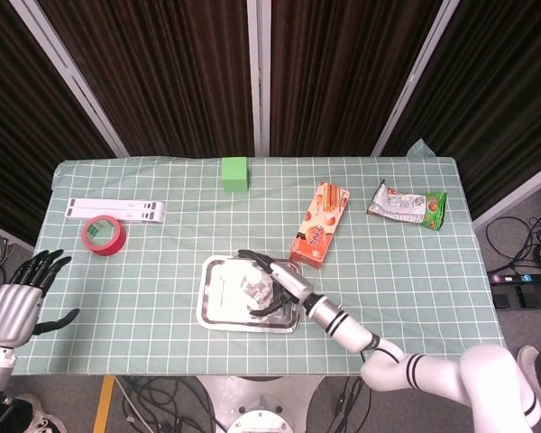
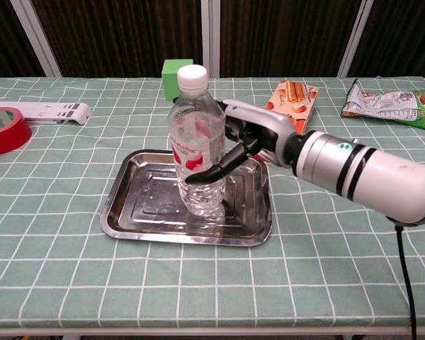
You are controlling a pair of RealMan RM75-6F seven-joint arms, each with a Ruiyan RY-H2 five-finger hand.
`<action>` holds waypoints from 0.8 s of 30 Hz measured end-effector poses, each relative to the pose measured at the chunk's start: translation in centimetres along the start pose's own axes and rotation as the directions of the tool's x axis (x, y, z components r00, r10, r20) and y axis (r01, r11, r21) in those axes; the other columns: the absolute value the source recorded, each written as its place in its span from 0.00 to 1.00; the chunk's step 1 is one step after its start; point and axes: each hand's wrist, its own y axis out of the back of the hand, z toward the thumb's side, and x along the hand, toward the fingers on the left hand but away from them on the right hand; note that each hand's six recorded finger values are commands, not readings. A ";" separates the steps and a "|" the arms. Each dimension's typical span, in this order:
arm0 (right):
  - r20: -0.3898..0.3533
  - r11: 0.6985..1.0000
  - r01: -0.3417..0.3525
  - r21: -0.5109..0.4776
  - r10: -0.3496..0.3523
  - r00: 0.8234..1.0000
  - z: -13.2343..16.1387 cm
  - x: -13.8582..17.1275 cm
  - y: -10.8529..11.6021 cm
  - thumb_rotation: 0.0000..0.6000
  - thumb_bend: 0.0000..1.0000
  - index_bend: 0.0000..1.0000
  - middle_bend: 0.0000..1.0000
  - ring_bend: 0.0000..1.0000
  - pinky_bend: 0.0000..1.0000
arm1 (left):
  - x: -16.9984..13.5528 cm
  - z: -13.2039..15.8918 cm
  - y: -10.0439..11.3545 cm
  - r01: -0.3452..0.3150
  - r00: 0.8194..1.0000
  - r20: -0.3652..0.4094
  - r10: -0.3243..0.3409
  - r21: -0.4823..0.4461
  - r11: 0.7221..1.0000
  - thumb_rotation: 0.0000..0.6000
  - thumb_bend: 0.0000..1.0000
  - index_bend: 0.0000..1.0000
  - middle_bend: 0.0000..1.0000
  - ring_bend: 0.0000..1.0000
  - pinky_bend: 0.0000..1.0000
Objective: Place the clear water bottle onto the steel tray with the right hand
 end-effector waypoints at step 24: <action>0.251 0.482 0.071 0.874 -0.571 0.782 -2.8 28.7 17.0 1.00 0.00 0.00 0.03 0.00 0.00 | 1.1 1.1 -0.3 0.001 1.000 0.030 -0.002 0.027 1.000 0.81 0.22 0.18 0.19 0.10 0.17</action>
